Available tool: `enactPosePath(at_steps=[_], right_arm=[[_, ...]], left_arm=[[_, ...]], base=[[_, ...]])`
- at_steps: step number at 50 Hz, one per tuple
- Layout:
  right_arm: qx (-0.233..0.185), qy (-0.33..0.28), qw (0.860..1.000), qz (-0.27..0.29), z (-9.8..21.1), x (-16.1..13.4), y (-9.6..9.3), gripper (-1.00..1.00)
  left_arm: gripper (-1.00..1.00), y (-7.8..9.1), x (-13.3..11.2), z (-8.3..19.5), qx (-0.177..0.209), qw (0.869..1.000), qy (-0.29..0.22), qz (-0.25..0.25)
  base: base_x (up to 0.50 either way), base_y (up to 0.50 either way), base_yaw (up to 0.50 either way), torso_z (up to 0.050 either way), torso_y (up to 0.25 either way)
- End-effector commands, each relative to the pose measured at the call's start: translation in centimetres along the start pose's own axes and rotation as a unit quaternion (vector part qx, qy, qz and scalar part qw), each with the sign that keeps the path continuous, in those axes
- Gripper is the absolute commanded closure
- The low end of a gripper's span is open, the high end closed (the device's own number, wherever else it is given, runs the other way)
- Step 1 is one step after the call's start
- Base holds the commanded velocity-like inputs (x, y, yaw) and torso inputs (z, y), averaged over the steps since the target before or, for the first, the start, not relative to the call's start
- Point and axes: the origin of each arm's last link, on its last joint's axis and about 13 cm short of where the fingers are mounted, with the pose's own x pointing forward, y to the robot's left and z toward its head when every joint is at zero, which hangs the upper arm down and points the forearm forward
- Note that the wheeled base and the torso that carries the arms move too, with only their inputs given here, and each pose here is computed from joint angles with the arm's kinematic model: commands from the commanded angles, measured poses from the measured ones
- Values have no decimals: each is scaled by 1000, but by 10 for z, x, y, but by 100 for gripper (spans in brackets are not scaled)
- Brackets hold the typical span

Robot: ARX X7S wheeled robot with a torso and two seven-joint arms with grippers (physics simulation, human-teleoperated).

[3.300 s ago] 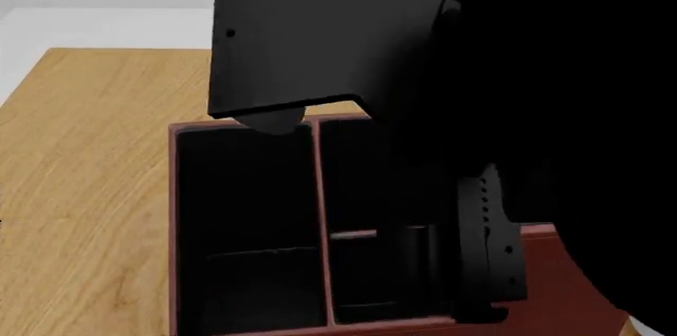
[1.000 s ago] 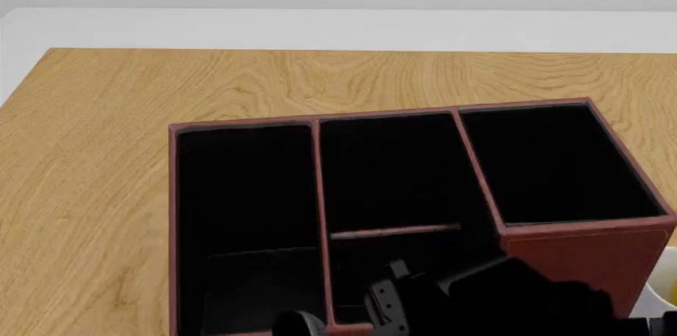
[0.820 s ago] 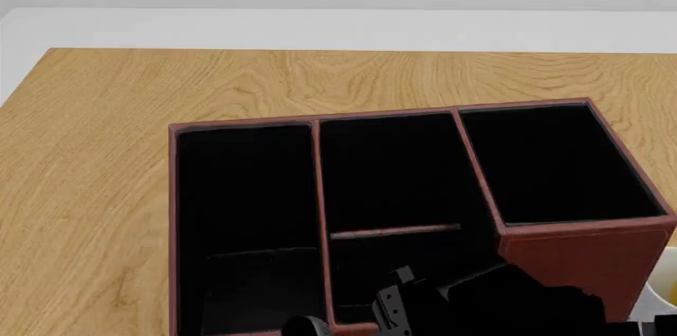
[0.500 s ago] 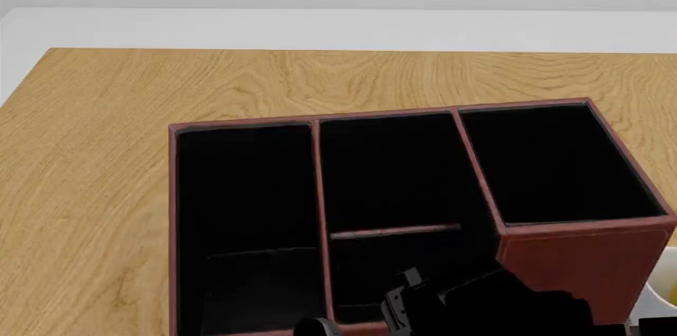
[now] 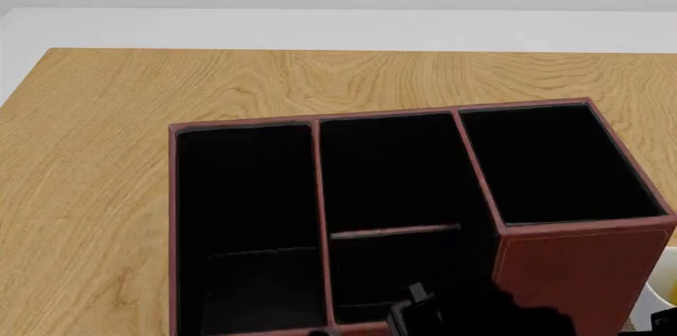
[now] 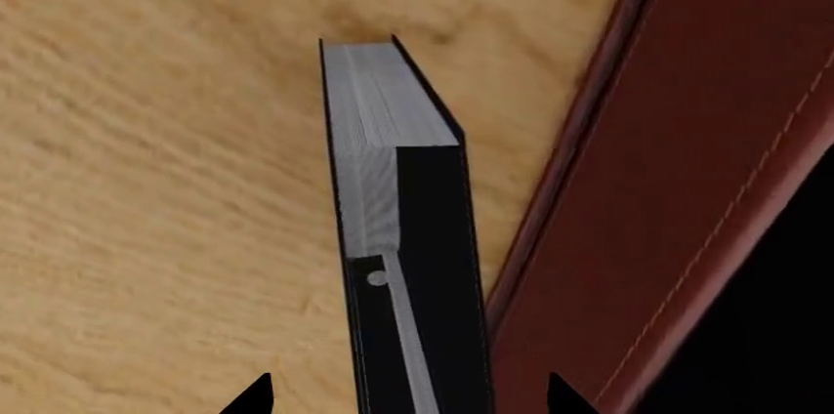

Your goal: Pick up the book and place it in the front compartment of the caddy.

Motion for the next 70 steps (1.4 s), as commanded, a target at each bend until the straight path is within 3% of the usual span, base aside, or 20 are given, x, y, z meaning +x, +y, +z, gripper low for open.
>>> enactPosePath(at_steps=[1, 9, 10, 27, 44, 67, 70], right_arm=[[3, 0, 1000, 7, 1, 15, 3, -100], [1, -1, 1000, 14, 1, 22, 4, -100], [3, -1, 1000, 13, 1, 22, 4, 100], [-5, -11, 1000, -3, 0, 7, 3, 100], [-13, -15, 997, -73, -3, -63, -1, 100], [3, -40, 991, -129, 2, -126, -3, 100], [-4, -38, 992, -124, 2, -118, -3, 100]], left_arm=[[-100, 0, 0, 0, -1, 1000, 0, 0], [-100, 1, 2, -2, 0, 1000, 0, 2], [-100, 1, 2, -2, 1, 1000, 0, 2], [-100, 0, 2, -2, 0, 1000, 0, 1], [-100, 0, -1, 2, -3, 1000, -6, -3], [-100, 1, -8, 9, -6, 1000, -15, -1], [-100, 1, -7, 9, -6, 1000, -15, 0]], base=[[0, 0, 0, 0, 0], [0, 0, 0, 0, 0], [0, 0, 0, 0, 0], [0, 0, 0, 0, 0], [0, 0, 0, 0, 0], [0, 0, 0, 0, 0], [0, 0, 0, 0, 0]])
